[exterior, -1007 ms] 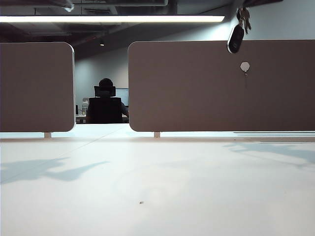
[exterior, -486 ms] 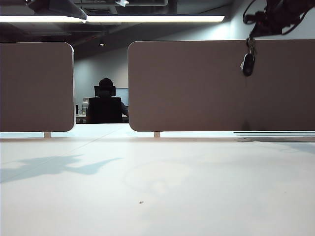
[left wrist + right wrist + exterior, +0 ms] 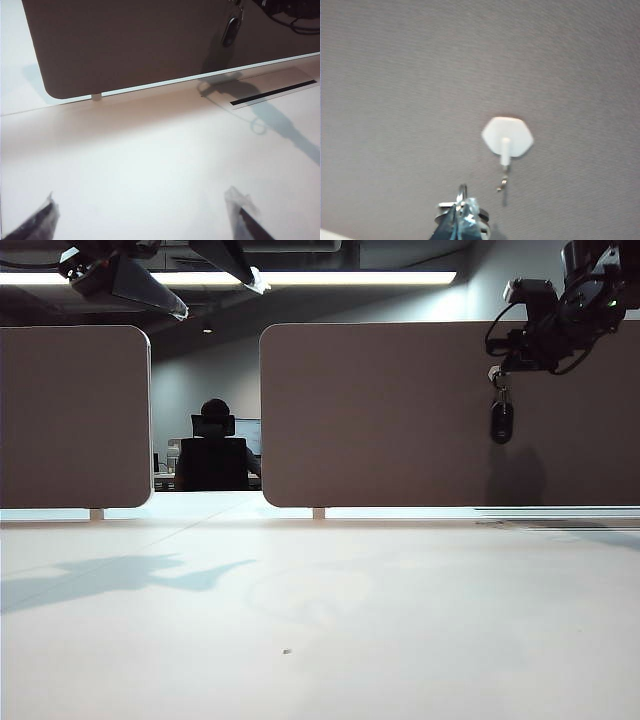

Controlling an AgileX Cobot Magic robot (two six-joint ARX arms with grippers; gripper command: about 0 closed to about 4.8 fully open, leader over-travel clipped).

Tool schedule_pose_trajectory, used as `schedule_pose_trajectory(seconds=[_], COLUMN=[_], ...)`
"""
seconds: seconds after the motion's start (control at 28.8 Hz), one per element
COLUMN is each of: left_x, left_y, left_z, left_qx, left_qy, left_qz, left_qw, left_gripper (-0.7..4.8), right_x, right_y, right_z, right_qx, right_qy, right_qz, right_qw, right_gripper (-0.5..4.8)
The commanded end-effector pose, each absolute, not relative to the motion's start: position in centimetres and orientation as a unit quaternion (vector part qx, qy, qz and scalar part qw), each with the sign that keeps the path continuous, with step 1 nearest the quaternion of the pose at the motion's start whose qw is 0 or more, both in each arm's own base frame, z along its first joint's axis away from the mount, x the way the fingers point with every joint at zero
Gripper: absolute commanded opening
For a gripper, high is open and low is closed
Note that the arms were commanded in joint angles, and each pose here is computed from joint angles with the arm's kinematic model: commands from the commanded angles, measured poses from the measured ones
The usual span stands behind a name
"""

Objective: Hang the bunch of keys on the hook.

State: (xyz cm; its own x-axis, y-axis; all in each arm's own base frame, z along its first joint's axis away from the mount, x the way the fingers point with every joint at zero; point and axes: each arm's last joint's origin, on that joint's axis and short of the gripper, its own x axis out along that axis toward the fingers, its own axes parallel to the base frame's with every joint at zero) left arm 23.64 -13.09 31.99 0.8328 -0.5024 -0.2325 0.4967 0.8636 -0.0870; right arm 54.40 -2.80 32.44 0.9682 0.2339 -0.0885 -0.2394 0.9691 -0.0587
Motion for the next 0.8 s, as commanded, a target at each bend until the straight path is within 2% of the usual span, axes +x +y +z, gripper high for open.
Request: schedule_pose_trajectory(seconds=[0.03,0.35,0.8], left_x=[23.6,23.5,23.4], left_y=[-13.1,-13.0,-12.9], left_z=[32.2,31.7,31.4], left_qx=[-0.011,-0.004,-0.001], left_qy=[0.121,0.144,0.159], left_qz=[-0.26,-0.25,-0.249], left_qw=[0.958,0.958,0.955], left_gripper=[4.79,4.79,4.79], right_x=[54.7,55.8,56.9], right_y=[-2.9,-3.3,-3.8], right_z=[32.9,31.1,31.5], right_qx=[-0.045,-0.046,-0.045], right_qy=[-0.004,-0.012,-0.035], right_qz=[0.109,0.099,0.116], right_qw=[0.993,0.994,0.992], right_gripper=[-0.08,-0.07,-0.07])
